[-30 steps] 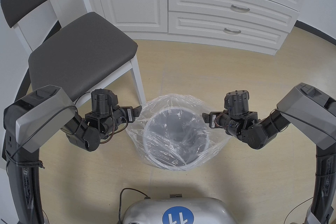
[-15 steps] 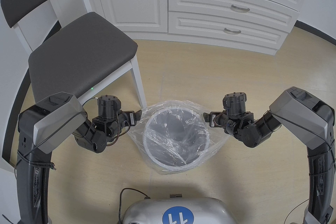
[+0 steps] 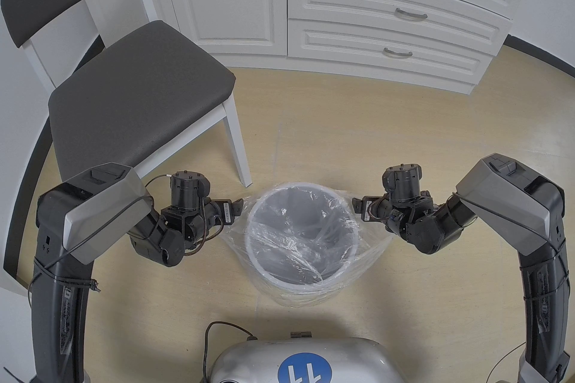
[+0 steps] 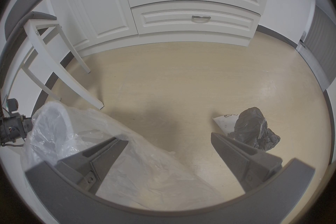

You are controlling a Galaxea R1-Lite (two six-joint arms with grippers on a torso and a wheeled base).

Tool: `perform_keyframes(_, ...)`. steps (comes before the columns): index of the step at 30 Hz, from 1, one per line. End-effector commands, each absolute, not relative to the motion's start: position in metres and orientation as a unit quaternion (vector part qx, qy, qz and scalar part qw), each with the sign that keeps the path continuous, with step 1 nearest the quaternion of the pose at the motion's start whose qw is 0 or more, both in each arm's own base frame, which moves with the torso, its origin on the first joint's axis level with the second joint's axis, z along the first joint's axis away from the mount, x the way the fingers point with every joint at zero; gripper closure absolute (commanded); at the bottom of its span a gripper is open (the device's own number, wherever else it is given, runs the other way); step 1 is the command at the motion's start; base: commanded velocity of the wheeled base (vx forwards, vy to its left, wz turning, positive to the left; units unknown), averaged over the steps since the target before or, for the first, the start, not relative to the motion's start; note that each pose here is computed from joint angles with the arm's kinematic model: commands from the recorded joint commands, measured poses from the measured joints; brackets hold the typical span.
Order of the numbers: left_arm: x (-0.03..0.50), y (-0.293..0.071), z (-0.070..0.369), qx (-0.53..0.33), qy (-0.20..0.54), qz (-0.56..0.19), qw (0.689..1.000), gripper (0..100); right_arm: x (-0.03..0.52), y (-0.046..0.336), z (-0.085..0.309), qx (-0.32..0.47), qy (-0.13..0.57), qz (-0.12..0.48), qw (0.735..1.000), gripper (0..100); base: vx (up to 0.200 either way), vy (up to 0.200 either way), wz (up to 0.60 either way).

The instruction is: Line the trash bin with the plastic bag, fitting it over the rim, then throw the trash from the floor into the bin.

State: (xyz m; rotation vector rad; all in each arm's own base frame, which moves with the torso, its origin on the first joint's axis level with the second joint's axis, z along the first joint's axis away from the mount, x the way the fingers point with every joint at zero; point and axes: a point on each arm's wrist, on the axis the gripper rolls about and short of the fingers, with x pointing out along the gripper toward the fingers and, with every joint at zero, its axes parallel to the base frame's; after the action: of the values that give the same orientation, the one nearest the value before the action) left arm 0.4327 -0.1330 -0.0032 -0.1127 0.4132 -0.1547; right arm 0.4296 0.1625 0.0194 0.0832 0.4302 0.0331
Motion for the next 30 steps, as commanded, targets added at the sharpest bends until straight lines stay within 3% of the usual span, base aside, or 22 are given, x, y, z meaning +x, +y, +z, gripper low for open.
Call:
perform_keyframes(1, 0.432, -0.133, 0.000, -0.056, 0.203, -0.077, 0.975, 0, 0.418, 0.168, 0.034, 0.042, 0.206, 0.027, 0.977, 0, 0.000, 0.000, 0.00)
perform_keyframes(8, 0.408, -0.128, 0.042, -0.049, 0.181, -0.084, 0.979, 0, 0.389, 0.170, 0.065, 0.033, 0.181, 0.049, 0.982, 0, 0.000, 0.000, 0.00)
perform_keyframes(12, 0.383, -0.122, 0.055, 0.000, 0.186, -0.101, 0.977, 0, 0.372, 0.159, 0.063, -0.019, 0.197, 0.054, 0.979, 0, 0.000, 0.000, 0.00)
perform_keyframes(22, 0.355, -0.140, 0.024, 0.053, 0.245, -0.149, 0.956, 0, 0.361, 0.131, 0.043, -0.096, 0.223, 0.070, 0.968, 0, 0.000, 0.000, 0.00)
perform_keyframes(30, 0.366, -0.142, -0.003, 0.059, 0.267, -0.142, 0.951, 0, 0.365, 0.133, 0.005, -0.110, 0.267, 0.100, 0.952, 0, 0.000, 0.000, 0.00)
